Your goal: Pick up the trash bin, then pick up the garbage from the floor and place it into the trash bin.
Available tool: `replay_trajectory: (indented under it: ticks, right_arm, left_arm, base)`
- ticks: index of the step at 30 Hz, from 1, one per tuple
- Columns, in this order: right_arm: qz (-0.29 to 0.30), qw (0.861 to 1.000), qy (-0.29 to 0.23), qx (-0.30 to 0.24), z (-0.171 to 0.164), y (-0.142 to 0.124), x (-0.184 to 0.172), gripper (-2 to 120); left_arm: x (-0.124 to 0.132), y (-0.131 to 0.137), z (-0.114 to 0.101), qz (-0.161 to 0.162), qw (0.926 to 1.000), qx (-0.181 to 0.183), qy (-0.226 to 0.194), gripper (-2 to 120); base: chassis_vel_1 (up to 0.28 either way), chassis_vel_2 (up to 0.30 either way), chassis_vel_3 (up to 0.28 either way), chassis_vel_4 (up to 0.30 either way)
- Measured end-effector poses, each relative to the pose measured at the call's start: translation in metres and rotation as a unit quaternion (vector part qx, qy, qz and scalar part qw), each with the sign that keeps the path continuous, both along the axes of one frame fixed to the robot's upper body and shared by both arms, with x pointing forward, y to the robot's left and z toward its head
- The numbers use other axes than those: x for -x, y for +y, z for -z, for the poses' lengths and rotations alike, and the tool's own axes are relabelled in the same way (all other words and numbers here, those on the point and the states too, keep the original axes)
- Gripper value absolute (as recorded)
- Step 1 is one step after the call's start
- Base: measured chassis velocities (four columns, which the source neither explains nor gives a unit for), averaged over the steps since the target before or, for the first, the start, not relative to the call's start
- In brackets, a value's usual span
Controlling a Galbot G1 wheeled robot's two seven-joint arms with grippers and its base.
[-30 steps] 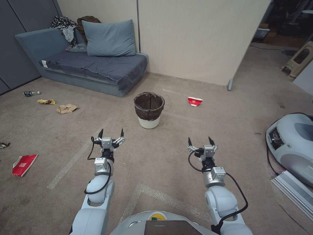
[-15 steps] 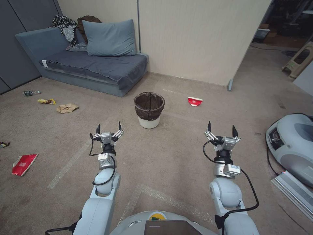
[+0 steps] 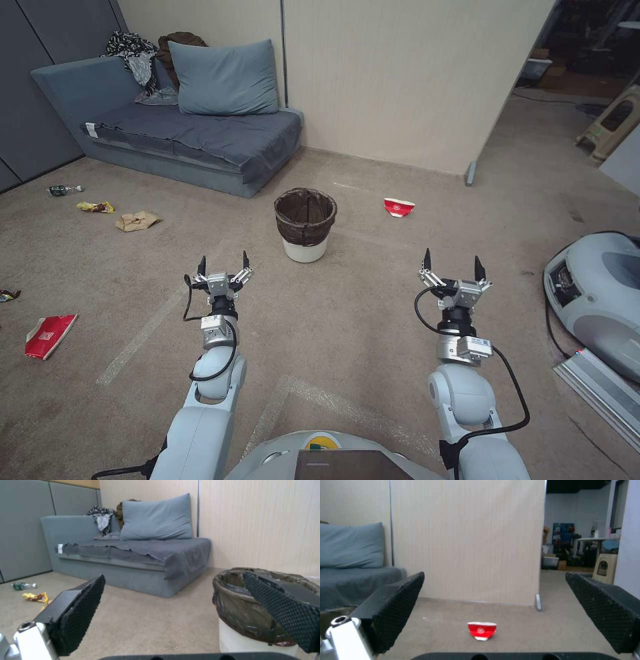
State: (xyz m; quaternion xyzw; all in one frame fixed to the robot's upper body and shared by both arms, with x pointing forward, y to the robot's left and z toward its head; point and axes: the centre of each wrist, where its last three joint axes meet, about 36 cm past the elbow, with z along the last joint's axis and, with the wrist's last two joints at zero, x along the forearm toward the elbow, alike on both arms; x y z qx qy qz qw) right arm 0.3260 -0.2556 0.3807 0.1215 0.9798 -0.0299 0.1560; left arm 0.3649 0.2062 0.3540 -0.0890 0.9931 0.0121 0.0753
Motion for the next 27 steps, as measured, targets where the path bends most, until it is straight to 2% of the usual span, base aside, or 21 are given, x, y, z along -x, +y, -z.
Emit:
replay_trajectory:
  ticks: [27]
  right_arm:
    - [-0.003,1.0,0.006,0.011,0.0007,-0.0004,0.0001,100]
  left_arm:
    - [-0.0016,-0.001,0.002,0.004,1.0,-0.002,0.004,100]
  base:
    - [0.0,0.0,0.0,0.0]
